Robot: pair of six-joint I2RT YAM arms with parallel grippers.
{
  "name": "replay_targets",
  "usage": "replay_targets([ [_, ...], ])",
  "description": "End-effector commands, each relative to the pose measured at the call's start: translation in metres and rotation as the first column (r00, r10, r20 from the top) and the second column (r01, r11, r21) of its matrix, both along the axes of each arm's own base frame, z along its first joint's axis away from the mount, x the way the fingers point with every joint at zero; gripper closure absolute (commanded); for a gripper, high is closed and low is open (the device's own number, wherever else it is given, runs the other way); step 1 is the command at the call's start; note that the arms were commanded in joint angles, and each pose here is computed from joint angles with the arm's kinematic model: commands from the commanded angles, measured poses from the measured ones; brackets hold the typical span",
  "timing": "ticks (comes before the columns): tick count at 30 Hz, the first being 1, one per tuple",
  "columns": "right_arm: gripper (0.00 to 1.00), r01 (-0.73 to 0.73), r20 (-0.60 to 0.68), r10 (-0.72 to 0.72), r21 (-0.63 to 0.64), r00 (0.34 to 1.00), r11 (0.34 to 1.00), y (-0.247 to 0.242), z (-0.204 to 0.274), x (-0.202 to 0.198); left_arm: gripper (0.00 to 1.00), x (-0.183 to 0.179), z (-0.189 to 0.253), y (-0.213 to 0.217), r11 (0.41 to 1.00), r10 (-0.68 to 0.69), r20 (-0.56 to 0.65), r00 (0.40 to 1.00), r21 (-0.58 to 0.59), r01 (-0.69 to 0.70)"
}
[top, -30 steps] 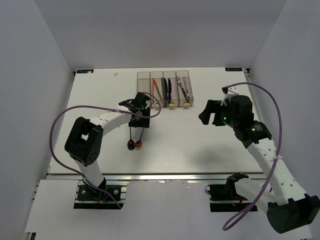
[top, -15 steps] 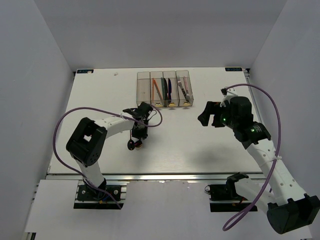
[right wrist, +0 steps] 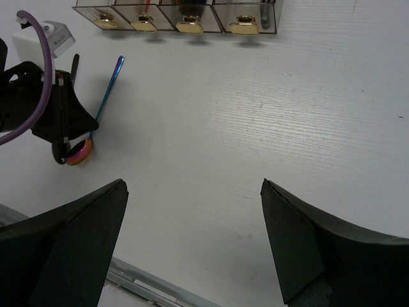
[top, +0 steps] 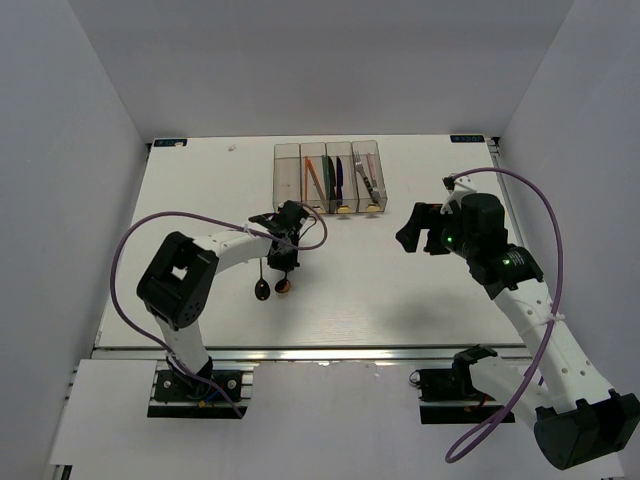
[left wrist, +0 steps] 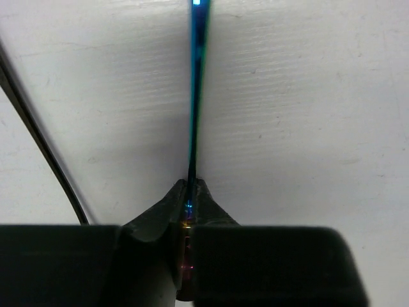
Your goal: Sort the eating utensils into containers
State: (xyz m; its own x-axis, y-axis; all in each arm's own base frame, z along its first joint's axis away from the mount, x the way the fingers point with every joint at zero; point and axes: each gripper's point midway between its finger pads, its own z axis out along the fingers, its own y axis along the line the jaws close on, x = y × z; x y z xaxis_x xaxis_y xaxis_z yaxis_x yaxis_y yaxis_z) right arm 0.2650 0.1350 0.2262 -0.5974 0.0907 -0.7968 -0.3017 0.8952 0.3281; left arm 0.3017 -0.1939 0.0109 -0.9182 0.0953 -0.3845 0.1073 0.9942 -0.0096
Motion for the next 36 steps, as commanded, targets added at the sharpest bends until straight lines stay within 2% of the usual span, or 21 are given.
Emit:
replay_targets([
  [1, 0.11, -0.01, 0.049, 0.009, 0.022, 0.999, 1.0, 0.004, 0.014, 0.002, 0.86, -0.035, -0.048, 0.025, 0.994, 0.011, -0.14, 0.99, 0.11, 0.004],
  [2, 0.11, -0.01, 0.047, 0.009, 0.021, 0.999, 1.0, 0.003, 0.014, 0.001, 1.0, -0.036, -0.047, 0.025, 0.994, 0.012, -0.137, 0.991, 0.106, 0.003],
  [8, 0.11, -0.013, 0.057, 0.012, 0.022, 0.998, 1.0, 0.004, 0.018, 0.001, 1.0, -0.036, -0.029, 0.015, 0.999, 0.004, -0.108, 0.994, 0.035, 0.0],
  [11, 0.11, -0.012, 0.058, 0.011, 0.021, 0.998, 1.0, 0.003, 0.018, 0.001, 1.0, -0.022, 0.01, 0.002, 0.999, 0.003, -0.013, 1.0, -0.039, -0.003],
  [12, 0.11, -0.01, 0.06, 0.009, 0.02, 0.998, 1.0, 0.003, 0.018, 0.002, 1.0, -0.012, 0.036, -0.005, 0.997, 0.006, 0.051, 0.999, -0.083, -0.001],
  [16, 0.11, 0.003, 0.06, -0.004, 0.012, 0.998, 1.0, 0.0, 0.019, 0.003, 1.0, 0.002, 0.092, -0.009, 0.992, 0.028, 0.152, 0.988, -0.127, -0.009],
  [20, 0.11, 0.004, 0.063, -0.005, 0.008, 0.998, 1.0, 0.0, 0.02, 0.004, 1.0, 0.026, 0.134, -0.005, 0.994, 0.067, 0.248, 0.966, -0.098, -0.044],
  [25, 0.11, 0.003, 0.059, -0.004, 0.01, 0.998, 1.0, 0.002, 0.018, 0.006, 1.0, 0.08, 0.164, -0.002, 0.991, 0.133, 0.332, 0.934, -0.038, -0.128],
  [30, 0.11, 0.006, 0.055, -0.005, -0.003, 0.998, 1.0, 0.0, 0.017, 0.007, 1.0, 0.171, 0.184, -0.003, 0.975, 0.207, 0.41, 0.888, -0.013, -0.221],
  [32, 0.11, 0.008, 0.055, -0.007, -0.01, 0.998, 1.0, -0.001, 0.015, 0.006, 1.0, 0.194, 0.185, -0.003, 0.978, 0.185, 0.424, 0.887, 0.01, -0.209],
  [33, 0.11, 0.008, 0.055, -0.007, -0.013, 0.998, 1.0, -0.002, 0.014, 0.006, 1.0, 0.219, 0.187, -0.004, 0.976, 0.202, 0.441, 0.875, -0.011, -0.219],
  [36, 0.11, 0.005, 0.052, -0.004, -0.017, 0.999, 1.0, -0.002, 0.011, 0.005, 1.0, 0.245, 0.173, -0.001, 0.978, 0.195, 0.438, 0.878, -0.015, -0.21],
])
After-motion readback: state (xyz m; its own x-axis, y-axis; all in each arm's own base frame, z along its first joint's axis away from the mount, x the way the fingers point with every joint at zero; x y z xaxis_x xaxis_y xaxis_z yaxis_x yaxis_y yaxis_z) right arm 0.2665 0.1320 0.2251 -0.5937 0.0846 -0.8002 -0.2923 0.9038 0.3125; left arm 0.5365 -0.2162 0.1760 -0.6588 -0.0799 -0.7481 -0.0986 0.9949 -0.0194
